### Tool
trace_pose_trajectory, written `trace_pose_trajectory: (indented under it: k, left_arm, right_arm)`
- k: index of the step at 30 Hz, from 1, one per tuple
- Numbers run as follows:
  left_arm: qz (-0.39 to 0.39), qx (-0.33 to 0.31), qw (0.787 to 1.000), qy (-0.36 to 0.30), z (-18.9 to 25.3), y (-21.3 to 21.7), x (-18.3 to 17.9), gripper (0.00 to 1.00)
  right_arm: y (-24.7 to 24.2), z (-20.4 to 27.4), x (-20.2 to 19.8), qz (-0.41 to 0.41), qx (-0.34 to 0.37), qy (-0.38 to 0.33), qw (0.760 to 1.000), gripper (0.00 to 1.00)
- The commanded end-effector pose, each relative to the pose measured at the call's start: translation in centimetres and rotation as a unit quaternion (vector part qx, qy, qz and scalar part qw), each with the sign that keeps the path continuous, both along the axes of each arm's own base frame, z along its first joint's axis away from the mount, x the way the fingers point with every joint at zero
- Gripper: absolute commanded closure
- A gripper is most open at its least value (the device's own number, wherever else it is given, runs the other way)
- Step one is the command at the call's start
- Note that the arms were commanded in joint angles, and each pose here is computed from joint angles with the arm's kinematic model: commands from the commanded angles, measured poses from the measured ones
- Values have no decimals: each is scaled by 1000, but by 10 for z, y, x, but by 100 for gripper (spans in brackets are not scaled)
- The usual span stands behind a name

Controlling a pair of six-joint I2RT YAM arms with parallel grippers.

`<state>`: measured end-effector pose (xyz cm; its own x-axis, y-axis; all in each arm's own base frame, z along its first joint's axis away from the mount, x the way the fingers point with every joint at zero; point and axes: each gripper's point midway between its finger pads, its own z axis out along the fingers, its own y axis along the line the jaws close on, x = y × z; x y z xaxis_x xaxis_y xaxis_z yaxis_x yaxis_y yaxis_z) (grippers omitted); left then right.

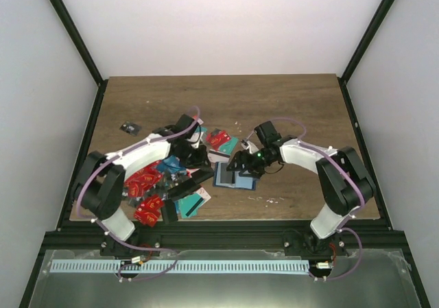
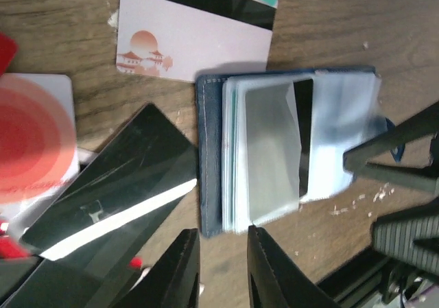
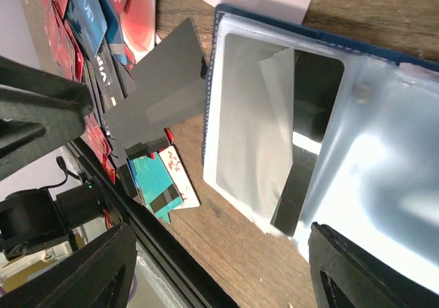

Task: Put the credit cards into the card holder
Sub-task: Insert the credit card into the card holder, then pick up the credit card from the center of the board.

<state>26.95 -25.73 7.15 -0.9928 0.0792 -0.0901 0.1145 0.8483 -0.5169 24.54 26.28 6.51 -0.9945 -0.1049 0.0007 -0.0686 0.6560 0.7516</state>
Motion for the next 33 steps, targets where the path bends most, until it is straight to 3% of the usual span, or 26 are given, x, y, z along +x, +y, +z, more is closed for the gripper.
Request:
trace_pose_trajectory:
  k: [1,7,14,24,28,33]
  left_arm:
    - [39,35,999,-6,15,27,-17,73]
    - [132,56,989,29,15,67,-56,56]
    - [238,42,968,73,9,93,-87,51]
    - [282,27,947,151,-28,101,-125,63]
    - [278,4,945,173,-42,92,-129,69]
    - [268,23,945,185,-56,91,-126,71]
  right_arm:
    - [-3,27,6,7,-18,-50,999,29]
    - [21,60,10,22,13,-105,994,32]
    - [93,82,4,84,92,-129,984,43]
    - [174,28,12,166,90,-109,976,66]
    - [188,6,21,174,81,-100,976,74]
    - [185,-19,23,178,48,-92,979,79]
